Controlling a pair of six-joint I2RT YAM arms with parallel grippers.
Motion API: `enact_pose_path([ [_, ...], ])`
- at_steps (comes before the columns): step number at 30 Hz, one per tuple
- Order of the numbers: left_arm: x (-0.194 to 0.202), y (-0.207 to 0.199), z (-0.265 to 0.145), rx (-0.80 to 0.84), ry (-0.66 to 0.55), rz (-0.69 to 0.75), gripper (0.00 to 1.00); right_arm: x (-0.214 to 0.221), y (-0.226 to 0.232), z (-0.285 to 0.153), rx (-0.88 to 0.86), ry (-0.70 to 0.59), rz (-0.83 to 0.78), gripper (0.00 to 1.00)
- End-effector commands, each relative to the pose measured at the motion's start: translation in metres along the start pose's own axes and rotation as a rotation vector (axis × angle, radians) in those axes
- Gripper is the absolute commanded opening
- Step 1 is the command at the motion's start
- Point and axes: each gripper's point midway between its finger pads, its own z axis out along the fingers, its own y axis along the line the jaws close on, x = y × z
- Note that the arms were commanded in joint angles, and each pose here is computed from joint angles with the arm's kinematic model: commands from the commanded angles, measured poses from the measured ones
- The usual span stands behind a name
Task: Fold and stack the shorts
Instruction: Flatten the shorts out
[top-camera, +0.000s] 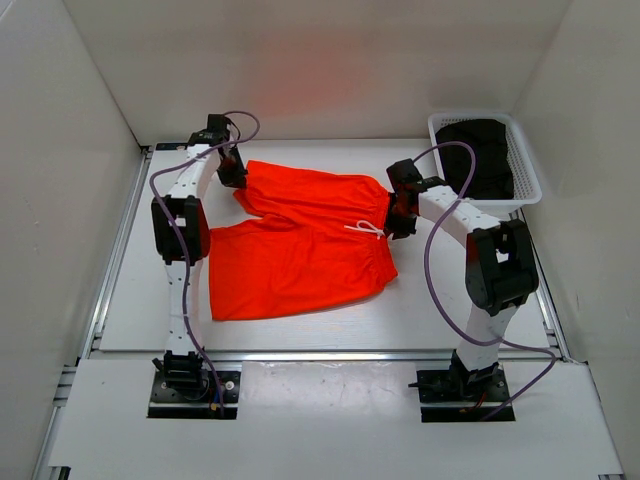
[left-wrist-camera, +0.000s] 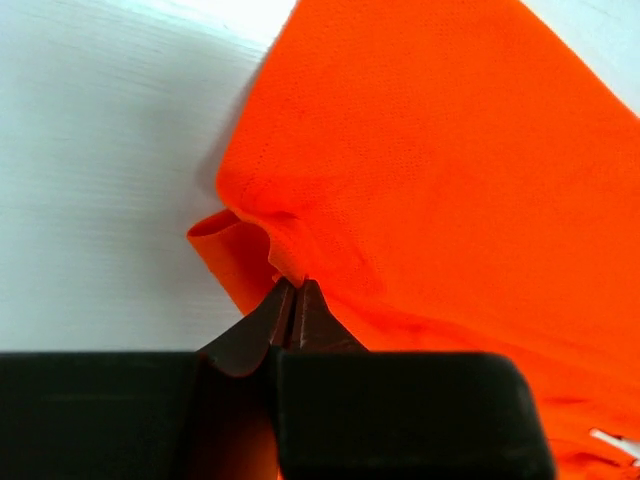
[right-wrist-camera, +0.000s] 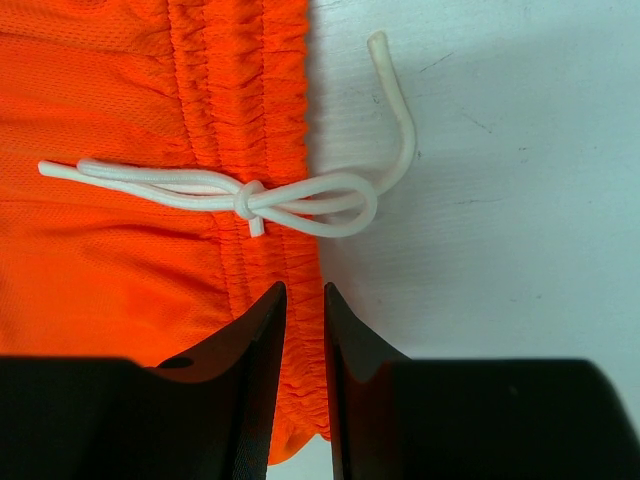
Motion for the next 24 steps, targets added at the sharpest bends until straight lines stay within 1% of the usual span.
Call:
enact_pose_path([
  [1,-0.013,-0.017,-0.02,0.056,-0.04,0.017,0.1,-0.008,0.009,-0.001,-0.025,-0.018,-0.014,0.27],
  [5,-0.011,-0.013,-0.018,0.036,-0.038,0.016,0.1,-0.008,0.009,-0.001,-0.025,-0.018,-0.014,0.27],
  [8,-0.021,-0.016,-0.027,0.039,-0.07,0.018,0.1,-0.006,0.008,0.002,-0.02,-0.01,-0.014,0.27],
  [9,-0.019,-0.014,-0.02,0.036,-0.062,0.017,0.1,-0.006,0.008,0.002,-0.02,-0.01,-0.014,0.27],
  [11,-0.025,-0.026,-0.02,0.062,-0.079,0.029,0.1,-0.006,0.008,0.002,-0.02,-0.01,-0.014,0.27],
  [13,-0.021,-0.031,-0.005,0.064,-0.068,0.025,0.1,-0.006,0.008,0.002,-0.02,-0.01,-0.014,0.27],
  [15,-0.026,-0.036,-0.001,0.084,-0.076,0.002,0.1,-0.005,0.01,0.002,-0.028,-0.005,-0.015,0.27],
  [16,-0.021,-0.039,0.009,0.103,-0.05,-0.008,0.22,-0.005,0.01,0.002,-0.028,-0.005,-0.015,0.27],
  [17,-0.02,-0.041,0.011,0.113,-0.045,-0.025,0.27,-0.005,0.01,0.002,-0.028,-0.005,-0.015,0.27],
  [18,-0.022,-0.042,0.012,0.116,-0.05,-0.025,0.36,-0.005,0.01,0.002,-0.028,-0.005,-0.015,0.27],
  [19,-0.018,-0.043,0.016,0.125,-0.035,-0.036,0.48,-0.002,0.008,0.003,-0.024,0.003,-0.015,0.27],
  [20,-0.021,-0.046,0.013,0.138,-0.041,-0.034,0.68,-0.002,0.008,0.003,-0.024,0.003,-0.015,0.27],
  [22,-0.023,-0.049,0.008,0.125,-0.06,-0.027,0.83,-0.001,0.009,0.003,-0.032,0.007,-0.015,0.27],
  [23,-0.027,-0.049,-0.001,0.117,-0.075,-0.026,0.95,0.002,0.007,0.005,-0.027,0.015,-0.015,0.27],
  [24,-0.027,-0.046,-0.004,0.102,-0.079,-0.027,1.0,0.0,0.008,0.002,-0.031,0.007,-0.015,0.27],
])
